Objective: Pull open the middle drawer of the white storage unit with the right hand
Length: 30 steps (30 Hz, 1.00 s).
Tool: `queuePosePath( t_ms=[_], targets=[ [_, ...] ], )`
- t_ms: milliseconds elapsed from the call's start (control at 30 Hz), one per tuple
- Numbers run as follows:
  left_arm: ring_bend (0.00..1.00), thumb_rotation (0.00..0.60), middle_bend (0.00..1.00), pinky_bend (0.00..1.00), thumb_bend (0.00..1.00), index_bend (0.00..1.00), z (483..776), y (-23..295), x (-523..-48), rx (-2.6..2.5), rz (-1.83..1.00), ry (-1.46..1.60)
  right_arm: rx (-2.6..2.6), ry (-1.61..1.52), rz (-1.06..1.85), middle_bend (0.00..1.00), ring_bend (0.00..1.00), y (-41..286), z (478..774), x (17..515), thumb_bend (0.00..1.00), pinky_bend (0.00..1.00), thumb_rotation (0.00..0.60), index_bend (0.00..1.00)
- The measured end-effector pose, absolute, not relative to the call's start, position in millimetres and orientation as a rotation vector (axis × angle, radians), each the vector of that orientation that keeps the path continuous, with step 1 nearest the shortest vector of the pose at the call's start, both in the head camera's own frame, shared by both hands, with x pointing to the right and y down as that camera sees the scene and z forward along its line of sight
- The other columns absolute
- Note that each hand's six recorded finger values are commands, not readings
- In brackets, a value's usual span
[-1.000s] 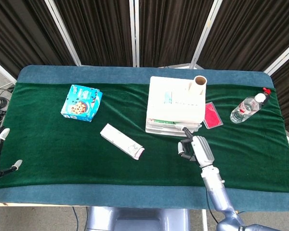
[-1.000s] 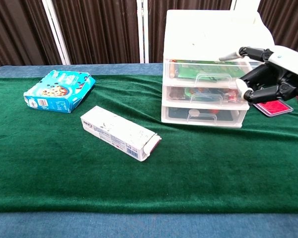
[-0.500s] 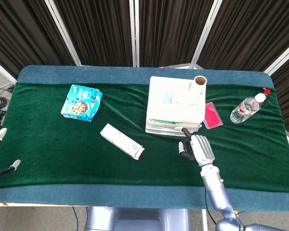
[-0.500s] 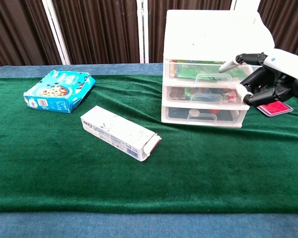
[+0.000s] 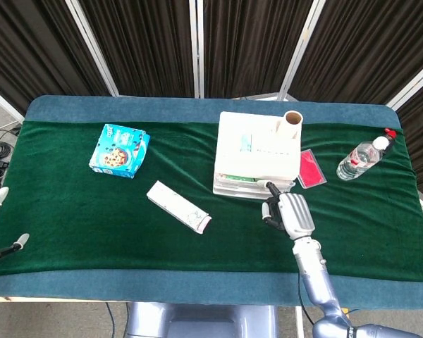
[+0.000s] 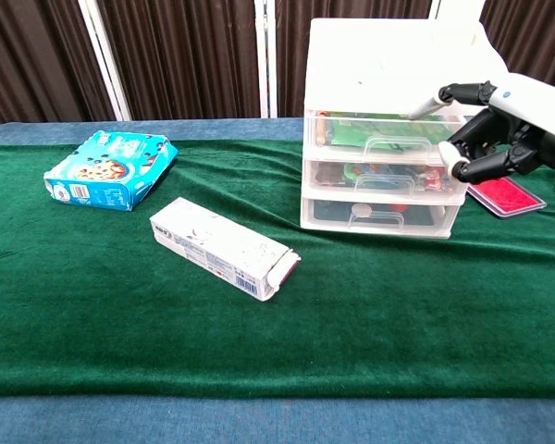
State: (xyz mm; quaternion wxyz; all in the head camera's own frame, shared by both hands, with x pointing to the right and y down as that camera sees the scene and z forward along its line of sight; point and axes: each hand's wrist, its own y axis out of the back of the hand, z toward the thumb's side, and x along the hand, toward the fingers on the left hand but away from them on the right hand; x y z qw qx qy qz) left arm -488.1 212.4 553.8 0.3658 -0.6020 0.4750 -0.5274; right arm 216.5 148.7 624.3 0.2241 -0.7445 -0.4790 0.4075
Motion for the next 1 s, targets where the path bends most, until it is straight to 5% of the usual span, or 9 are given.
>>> queuePosePath(
  t_ms=[1000],
  targets=[
    [0.0,0.6,0.0,0.0,0.19,0.0,554.2,212.8,-487.9,-1.558,-1.358,1.219,-1.851,-1.234,1.183,0.81,0.79,142.7,621.5,214.1,0.53,0.57,0.6,0.27]
  ],
)
